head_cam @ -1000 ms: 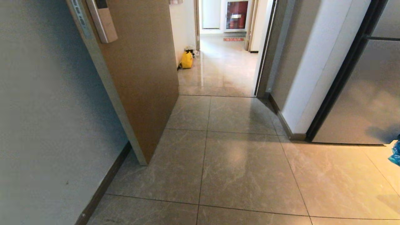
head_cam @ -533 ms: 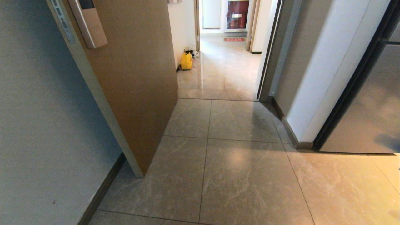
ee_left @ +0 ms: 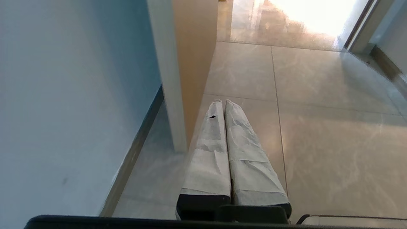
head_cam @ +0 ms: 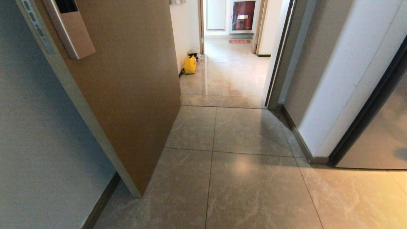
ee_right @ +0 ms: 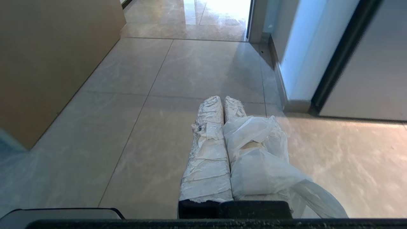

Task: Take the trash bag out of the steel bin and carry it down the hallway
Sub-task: Put the trash bag at the door

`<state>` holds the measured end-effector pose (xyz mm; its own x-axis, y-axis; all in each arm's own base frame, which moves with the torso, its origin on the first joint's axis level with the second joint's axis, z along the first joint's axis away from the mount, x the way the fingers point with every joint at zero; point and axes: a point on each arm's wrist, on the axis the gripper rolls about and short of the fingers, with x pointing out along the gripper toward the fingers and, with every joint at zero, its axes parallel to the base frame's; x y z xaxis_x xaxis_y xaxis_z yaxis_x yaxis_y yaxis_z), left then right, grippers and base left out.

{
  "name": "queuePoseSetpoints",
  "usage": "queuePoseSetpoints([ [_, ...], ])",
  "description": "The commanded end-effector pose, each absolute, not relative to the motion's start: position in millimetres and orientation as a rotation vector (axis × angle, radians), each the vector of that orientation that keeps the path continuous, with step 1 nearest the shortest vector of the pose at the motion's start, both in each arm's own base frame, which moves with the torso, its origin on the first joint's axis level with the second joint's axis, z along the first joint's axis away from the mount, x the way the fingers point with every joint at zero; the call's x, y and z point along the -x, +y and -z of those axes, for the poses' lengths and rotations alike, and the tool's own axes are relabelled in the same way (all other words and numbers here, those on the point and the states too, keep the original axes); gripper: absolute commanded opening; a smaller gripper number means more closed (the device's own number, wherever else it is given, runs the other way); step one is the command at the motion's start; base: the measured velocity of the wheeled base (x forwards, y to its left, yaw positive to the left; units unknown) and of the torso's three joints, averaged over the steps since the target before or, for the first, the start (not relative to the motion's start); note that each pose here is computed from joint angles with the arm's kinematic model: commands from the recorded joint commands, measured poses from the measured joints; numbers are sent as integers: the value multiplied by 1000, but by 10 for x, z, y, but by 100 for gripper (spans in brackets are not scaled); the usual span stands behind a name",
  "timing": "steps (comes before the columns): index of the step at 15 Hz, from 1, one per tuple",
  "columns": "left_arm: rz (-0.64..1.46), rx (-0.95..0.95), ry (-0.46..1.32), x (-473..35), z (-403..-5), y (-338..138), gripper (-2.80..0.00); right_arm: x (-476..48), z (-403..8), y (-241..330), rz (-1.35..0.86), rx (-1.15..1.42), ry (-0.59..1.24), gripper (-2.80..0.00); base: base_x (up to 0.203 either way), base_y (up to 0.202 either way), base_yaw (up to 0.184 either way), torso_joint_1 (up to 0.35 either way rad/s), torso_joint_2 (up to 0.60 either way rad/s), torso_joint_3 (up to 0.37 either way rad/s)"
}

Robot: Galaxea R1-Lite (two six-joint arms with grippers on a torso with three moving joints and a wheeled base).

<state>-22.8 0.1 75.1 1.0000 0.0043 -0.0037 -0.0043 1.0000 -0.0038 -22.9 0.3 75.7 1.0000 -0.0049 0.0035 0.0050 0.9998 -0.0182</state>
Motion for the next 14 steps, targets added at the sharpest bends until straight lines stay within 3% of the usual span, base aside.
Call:
queuePoseSetpoints([
  [1, -5, 5, 5, 228, -750, 1, -280, 227, -754, 3, 5, 18, -1, -280, 195, 0, -1, 2, 6, -1],
  [3, -5, 4, 5, 228, -750, 1, -280, 227, -754, 3, 5, 18, -1, -280, 145, 0, 0, 1, 1, 3],
  [14, -5, 5, 5, 228, -750, 1, -280, 227, -754, 3, 5, 20, -1, -280, 0, 0, 0, 0, 0, 0],
])
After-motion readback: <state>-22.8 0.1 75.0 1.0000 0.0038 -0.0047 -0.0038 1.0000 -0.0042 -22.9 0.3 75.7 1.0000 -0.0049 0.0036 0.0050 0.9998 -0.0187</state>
